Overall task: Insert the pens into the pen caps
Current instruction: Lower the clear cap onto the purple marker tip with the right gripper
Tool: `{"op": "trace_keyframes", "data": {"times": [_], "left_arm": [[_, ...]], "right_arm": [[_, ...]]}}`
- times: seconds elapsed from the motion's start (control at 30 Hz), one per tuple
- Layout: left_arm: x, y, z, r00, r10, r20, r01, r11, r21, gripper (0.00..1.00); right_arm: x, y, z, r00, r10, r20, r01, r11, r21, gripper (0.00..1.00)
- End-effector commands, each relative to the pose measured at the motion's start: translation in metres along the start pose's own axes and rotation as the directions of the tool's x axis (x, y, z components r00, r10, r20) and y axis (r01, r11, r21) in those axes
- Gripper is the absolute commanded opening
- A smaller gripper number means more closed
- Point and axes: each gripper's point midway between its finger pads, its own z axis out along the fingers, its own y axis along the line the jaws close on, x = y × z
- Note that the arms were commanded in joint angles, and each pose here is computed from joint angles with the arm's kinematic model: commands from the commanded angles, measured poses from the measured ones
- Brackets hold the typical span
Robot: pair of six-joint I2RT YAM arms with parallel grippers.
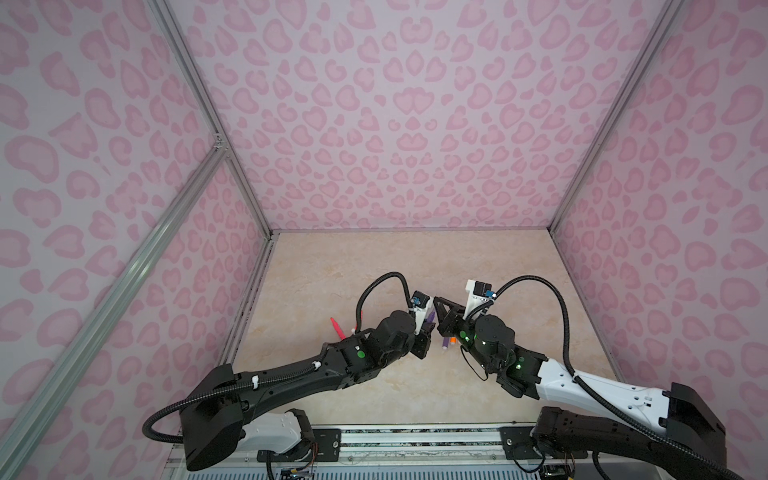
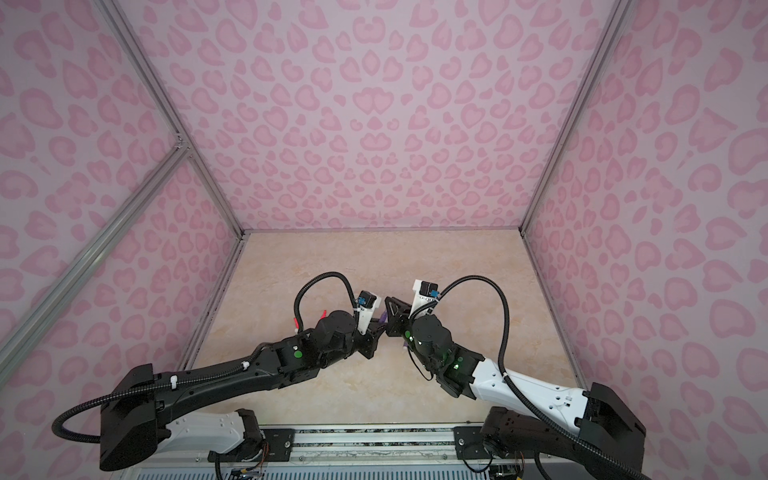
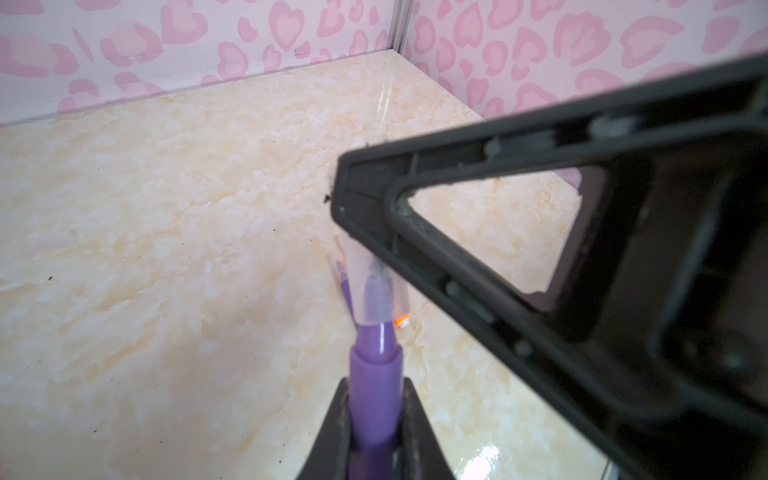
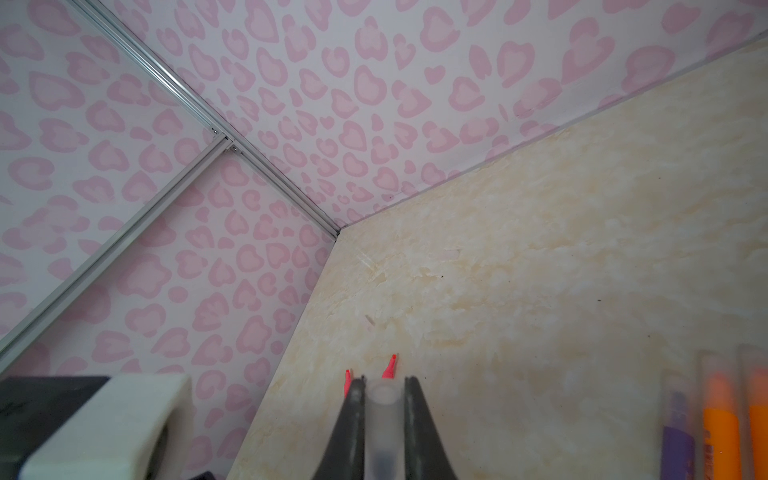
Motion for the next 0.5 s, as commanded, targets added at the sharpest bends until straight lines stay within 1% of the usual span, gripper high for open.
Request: {"op": "trace_keyframes", "data": {"times": [0.0, 0.23, 0.47], "left_arm": [[-0.021, -0.013, -0.004, 0.997, -0.008, 0.077, 0.003, 0.998, 0.064, 0.04], [-0.023, 0.001, -0.003, 0.996, -0.052, 0.076, 0.050, 0.999, 0.021, 0.04], [-0.023, 0.010, -0.002, 0.992, -0.105, 0.069, 0.102, 0.994, 0.036, 0.04]], "right_arm": [[-0.003, -0.009, -0.001, 1.000, -0.017, 0.018, 0.016, 0.999, 0.044, 0.00], [0.003, 0.003, -0.004, 1.000, 0.007, 0.001, -0.007, 1.000, -0.014, 0.00], [0.013, 0.016, -0.007, 1.000, 0.001, 0.005, -0.001, 0.999, -0.044, 0.00]]}}
